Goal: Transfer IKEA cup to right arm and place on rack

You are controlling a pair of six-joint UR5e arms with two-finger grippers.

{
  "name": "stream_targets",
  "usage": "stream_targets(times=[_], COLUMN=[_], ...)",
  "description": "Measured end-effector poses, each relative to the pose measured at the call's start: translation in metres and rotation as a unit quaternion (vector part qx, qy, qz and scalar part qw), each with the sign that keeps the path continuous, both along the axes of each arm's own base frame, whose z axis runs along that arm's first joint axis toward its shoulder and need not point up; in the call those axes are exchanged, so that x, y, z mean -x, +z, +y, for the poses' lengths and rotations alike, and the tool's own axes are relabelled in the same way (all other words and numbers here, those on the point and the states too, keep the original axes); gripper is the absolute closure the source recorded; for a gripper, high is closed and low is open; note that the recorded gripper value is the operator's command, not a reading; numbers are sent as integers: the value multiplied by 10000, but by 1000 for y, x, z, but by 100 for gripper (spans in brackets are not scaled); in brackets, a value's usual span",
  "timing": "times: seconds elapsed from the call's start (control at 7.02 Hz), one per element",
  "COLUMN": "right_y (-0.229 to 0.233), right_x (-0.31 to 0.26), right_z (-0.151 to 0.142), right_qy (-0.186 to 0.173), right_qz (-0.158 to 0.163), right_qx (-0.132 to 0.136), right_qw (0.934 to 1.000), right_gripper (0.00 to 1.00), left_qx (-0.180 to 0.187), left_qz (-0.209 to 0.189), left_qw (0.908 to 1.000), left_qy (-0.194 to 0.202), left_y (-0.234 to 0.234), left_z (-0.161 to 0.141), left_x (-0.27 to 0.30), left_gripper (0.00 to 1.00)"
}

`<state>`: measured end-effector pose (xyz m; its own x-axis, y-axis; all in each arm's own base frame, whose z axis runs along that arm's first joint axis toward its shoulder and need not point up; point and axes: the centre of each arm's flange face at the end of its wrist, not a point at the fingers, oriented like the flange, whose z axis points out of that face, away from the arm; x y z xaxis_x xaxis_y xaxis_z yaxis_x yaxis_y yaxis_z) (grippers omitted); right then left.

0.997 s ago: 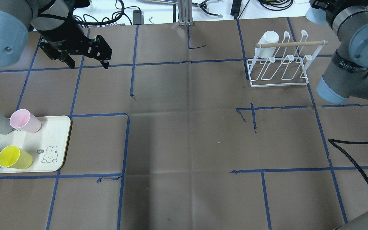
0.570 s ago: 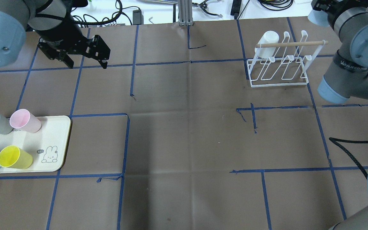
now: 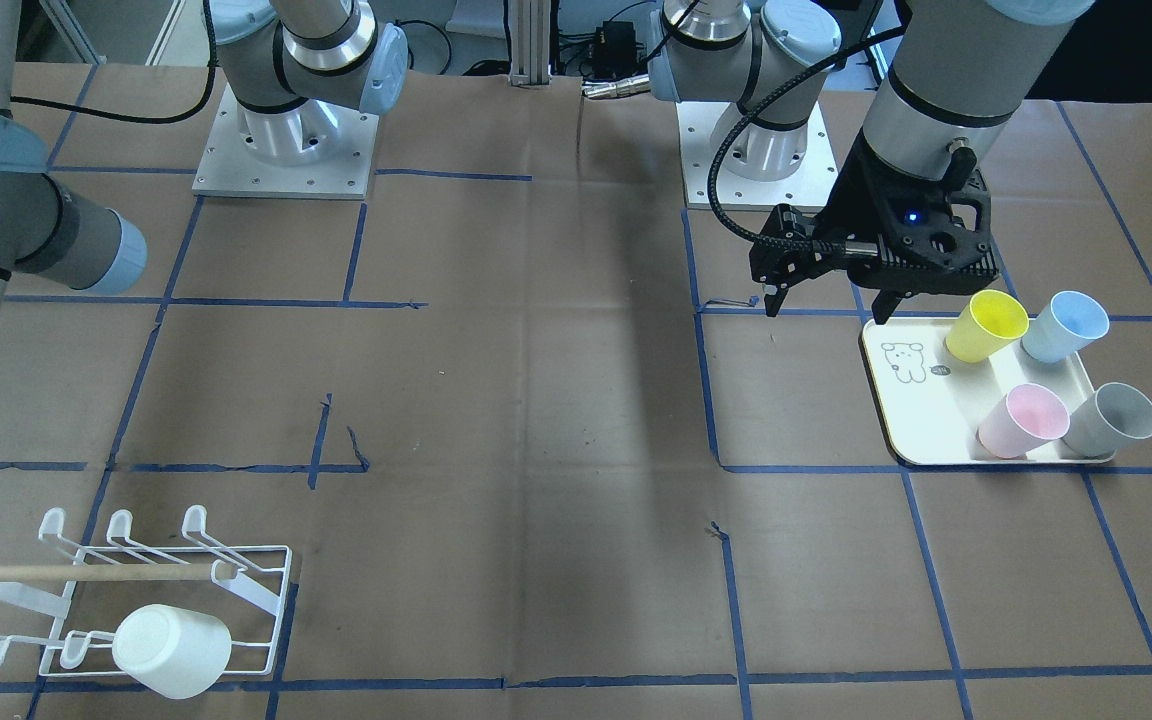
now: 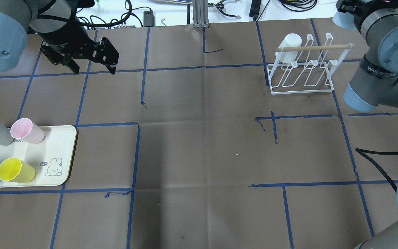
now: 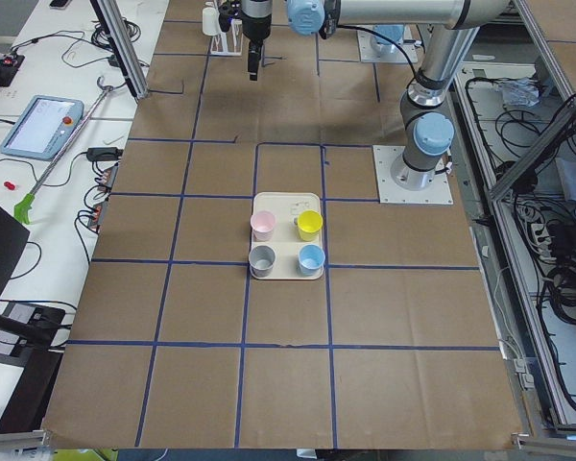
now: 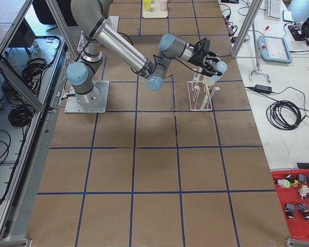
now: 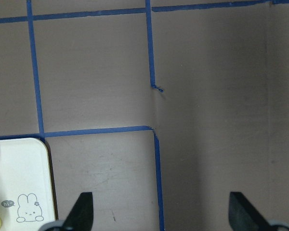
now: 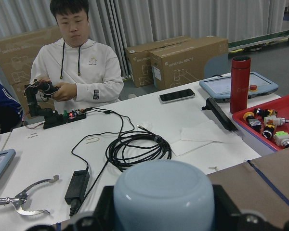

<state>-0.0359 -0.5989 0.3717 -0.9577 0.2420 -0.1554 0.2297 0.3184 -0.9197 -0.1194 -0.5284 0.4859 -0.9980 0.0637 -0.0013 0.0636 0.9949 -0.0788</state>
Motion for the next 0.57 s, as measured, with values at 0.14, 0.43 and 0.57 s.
stream_targets(times=[0.14, 0.43, 0.57], right_y=[0, -6, -18], right_x=[0, 1, 3], right_z=[0, -4, -9], right_qy=[1, 1, 2], right_qz=[1, -2, -7], right_qx=[0, -8, -25], right_qw=[10000, 10000, 10000], right_gripper=[91, 91, 91], left_qx=[-3, -30, -60], left_qz=[-17, -31, -37], left_qw=[10000, 10000, 10000], left_qy=[3, 9, 10], left_y=[0, -2, -5], left_z=[0, -1, -2], left_x=[0, -1, -1], left_gripper=[1, 1, 1])
